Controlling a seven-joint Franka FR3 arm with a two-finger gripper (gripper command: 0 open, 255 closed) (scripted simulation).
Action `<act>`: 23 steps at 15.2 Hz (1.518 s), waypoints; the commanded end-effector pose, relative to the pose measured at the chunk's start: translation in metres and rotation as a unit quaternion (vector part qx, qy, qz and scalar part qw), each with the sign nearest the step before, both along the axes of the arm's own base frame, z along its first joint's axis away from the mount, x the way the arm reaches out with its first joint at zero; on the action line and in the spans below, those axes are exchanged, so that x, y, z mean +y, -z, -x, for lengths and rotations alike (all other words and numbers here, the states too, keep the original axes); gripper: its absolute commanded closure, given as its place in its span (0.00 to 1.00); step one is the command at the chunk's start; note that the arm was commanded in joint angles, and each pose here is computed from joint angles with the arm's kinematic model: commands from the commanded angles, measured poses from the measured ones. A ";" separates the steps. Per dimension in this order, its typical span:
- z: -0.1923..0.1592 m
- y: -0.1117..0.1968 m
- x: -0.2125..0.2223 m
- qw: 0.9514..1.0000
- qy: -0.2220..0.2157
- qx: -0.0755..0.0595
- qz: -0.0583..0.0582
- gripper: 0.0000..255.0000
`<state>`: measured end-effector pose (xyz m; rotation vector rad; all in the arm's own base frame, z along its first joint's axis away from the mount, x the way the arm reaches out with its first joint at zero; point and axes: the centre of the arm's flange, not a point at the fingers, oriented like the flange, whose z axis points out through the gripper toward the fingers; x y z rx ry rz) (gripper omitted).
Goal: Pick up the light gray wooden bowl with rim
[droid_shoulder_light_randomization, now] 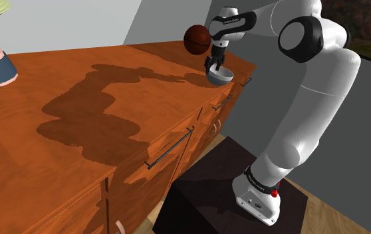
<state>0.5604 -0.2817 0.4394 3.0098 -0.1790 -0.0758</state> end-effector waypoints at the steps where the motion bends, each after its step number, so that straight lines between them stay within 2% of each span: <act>1: 0.000 0.011 -0.001 1.000 0.000 0.000 0.000 0.00; 3: 0.000 0.014 -0.001 1.000 0.000 0.000 0.000 0.00; 4: 0.001 0.014 -0.001 1.000 0.000 0.000 0.000 1.00; 13: 0.000 0.014 -0.001 1.000 0.000 0.000 0.000 1.00; 23: 0.000 -0.039 -0.001 1.000 0.000 0.000 0.000 1.00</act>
